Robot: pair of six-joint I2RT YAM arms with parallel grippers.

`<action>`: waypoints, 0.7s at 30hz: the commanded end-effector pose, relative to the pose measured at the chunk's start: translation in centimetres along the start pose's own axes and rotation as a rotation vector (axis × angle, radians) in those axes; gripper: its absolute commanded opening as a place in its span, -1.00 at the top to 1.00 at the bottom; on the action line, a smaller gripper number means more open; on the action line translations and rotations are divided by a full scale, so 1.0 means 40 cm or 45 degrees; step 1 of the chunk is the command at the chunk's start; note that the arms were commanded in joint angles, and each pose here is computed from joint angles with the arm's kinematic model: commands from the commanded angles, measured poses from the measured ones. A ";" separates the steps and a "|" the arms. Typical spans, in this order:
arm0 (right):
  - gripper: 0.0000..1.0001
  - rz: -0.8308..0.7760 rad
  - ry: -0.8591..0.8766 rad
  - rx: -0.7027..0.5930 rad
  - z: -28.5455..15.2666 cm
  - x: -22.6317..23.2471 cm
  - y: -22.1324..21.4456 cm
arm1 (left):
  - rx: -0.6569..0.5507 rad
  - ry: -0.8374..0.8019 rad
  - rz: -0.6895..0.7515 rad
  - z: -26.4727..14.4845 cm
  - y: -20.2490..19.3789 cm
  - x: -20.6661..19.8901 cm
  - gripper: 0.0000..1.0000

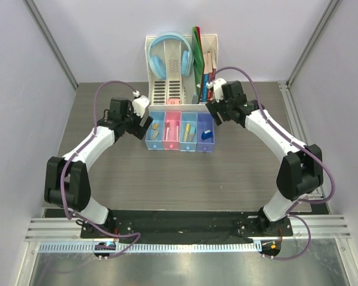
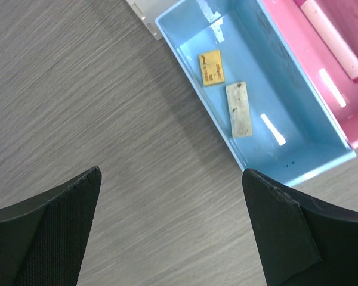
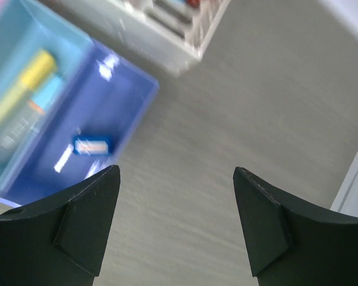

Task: Sort the stationery into containers
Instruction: Place the stationery in the storage box, then move the storage box to the center of the board.

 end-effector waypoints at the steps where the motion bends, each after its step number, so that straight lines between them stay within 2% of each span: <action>1: -0.64 0.091 0.028 0.129 0.033 -0.030 -0.074 | -0.120 0.018 -0.014 0.021 0.063 0.033 -1.00; 12: -0.64 0.157 0.107 0.181 0.093 -0.022 -0.101 | -0.014 -0.017 0.000 0.125 0.025 0.019 -0.99; 21: -0.63 0.162 0.249 0.271 0.113 0.022 -0.156 | 0.038 -0.055 0.016 0.165 0.003 -0.005 -0.99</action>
Point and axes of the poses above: each gripper's point midway between its finger pads, its own z axis out along the fingers, its own x axis along the line the jaws close on, y = z × x, the point moved 10 cm from there along -z, back along the fingers, and after that the axes turned 9 degrees about z, right-handed, at the moved point
